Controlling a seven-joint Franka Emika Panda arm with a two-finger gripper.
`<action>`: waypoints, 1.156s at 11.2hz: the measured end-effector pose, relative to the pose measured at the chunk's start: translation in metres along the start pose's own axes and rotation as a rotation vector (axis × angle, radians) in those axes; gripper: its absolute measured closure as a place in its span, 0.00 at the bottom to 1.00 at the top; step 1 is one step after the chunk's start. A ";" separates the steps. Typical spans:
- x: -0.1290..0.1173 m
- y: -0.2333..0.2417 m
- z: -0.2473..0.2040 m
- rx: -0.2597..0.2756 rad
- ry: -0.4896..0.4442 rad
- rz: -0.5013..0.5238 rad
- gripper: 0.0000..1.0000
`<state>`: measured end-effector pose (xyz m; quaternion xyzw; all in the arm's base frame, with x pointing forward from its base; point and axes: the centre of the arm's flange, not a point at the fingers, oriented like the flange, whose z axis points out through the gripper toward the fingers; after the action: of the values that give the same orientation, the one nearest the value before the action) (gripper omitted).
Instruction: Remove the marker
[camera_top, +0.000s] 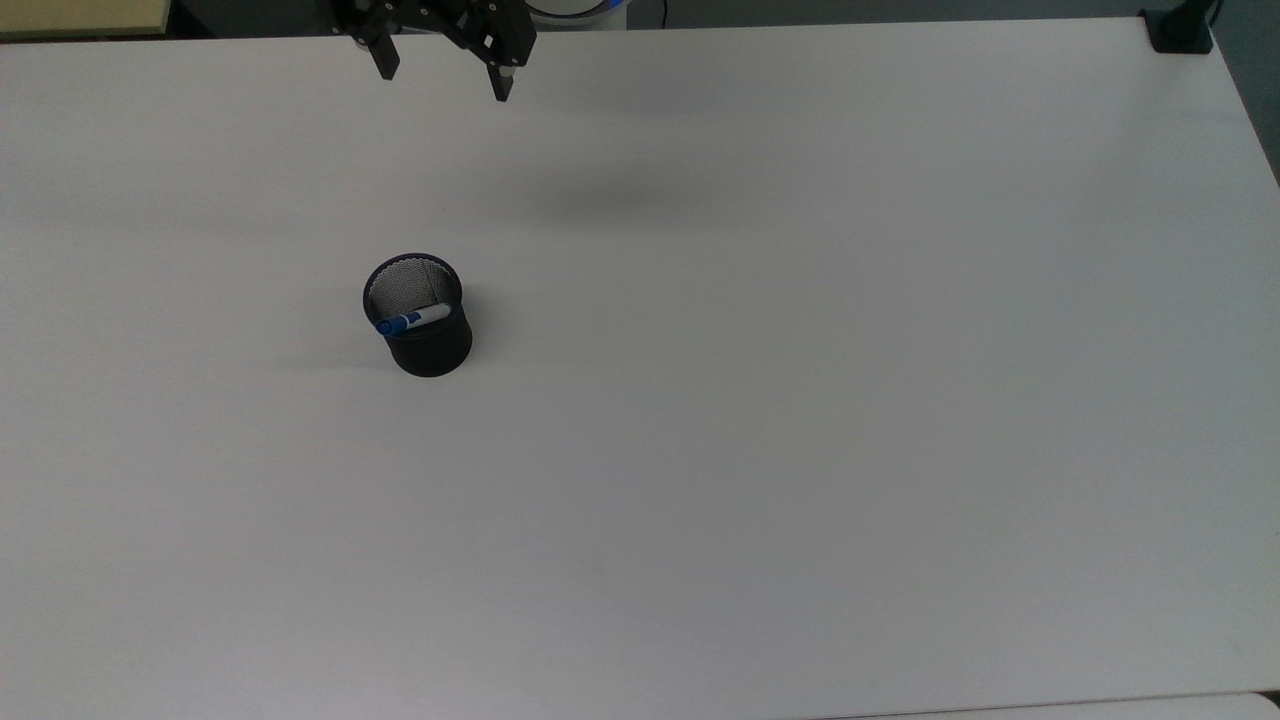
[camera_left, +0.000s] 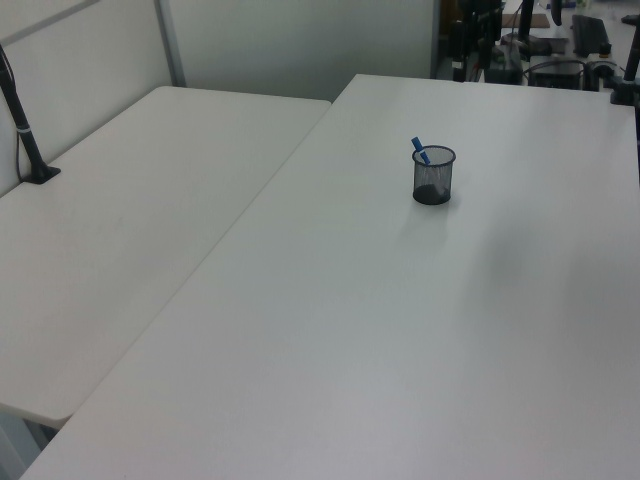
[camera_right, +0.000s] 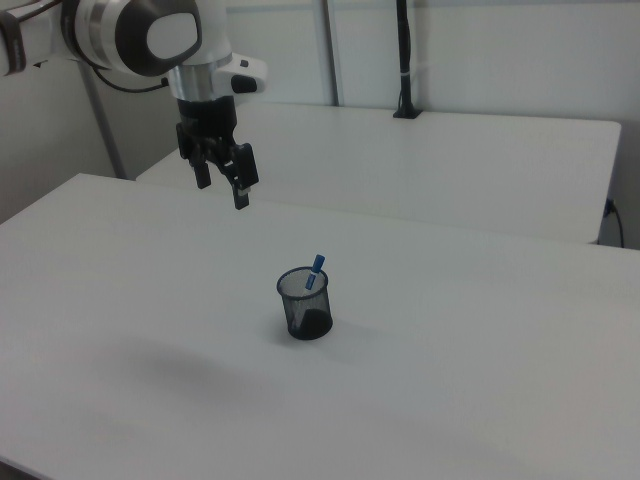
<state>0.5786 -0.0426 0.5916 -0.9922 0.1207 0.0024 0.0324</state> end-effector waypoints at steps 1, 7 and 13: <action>0.000 0.001 0.000 0.004 -0.001 0.002 0.00; 0.000 0.001 0.001 0.004 -0.003 0.001 0.00; 0.001 0.000 0.005 0.002 -0.010 -0.002 0.00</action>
<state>0.5797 -0.0429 0.5867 -0.9922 0.1196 0.0070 0.0340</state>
